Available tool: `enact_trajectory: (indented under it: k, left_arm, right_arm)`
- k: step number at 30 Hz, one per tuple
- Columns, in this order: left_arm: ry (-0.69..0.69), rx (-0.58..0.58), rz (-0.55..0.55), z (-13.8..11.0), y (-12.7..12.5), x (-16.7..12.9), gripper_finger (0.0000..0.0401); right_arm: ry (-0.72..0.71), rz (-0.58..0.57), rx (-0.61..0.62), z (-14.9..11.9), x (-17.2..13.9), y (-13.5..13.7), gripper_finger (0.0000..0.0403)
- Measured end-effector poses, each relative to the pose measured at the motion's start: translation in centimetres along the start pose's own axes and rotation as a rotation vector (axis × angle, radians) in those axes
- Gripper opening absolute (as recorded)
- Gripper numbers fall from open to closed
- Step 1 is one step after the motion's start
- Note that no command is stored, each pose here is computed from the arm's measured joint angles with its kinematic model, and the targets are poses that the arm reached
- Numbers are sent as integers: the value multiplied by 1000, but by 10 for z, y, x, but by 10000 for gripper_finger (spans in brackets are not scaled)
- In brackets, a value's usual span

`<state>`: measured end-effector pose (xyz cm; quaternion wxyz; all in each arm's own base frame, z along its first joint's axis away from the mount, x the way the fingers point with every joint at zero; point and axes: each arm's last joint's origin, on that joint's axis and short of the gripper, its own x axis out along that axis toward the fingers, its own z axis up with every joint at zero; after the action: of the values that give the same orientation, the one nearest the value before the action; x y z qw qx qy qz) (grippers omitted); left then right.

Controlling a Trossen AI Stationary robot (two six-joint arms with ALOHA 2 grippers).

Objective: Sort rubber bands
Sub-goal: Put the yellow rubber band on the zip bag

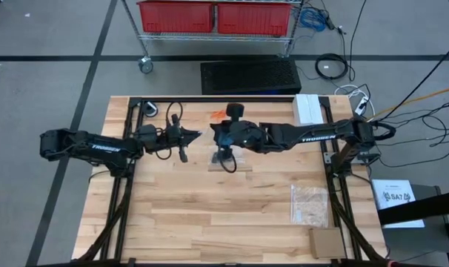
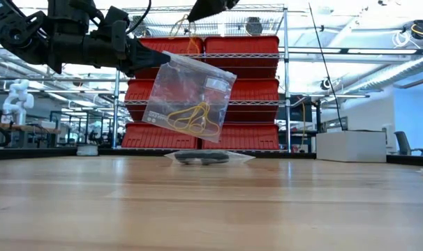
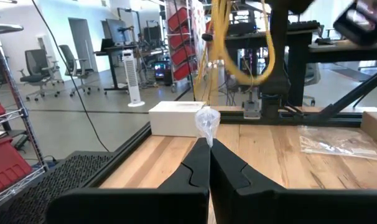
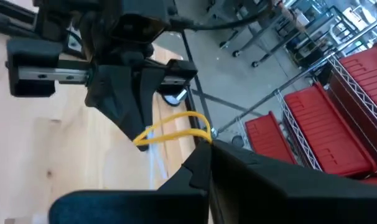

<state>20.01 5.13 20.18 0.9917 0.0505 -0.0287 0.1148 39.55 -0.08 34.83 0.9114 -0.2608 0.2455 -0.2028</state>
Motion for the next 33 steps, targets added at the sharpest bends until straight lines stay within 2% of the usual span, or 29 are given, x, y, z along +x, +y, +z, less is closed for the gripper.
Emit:
enact_trajectory:
  k: [17, 22, 33]
  left_arm:
    - [0, 0, 0, 0, 0, 0, 0]
    - [0, 0, -1, 0, 0, 0, 0]
    - [-2, 0, -6, 0, 0, 0, 0]
  right_arm:
    - [47, 31, 46, -5, -1, 0, 0]
    - [41, 70, 57, -7, 2, 4, 0]
    - [56, 54, 67, -11, 10, -2, 0]
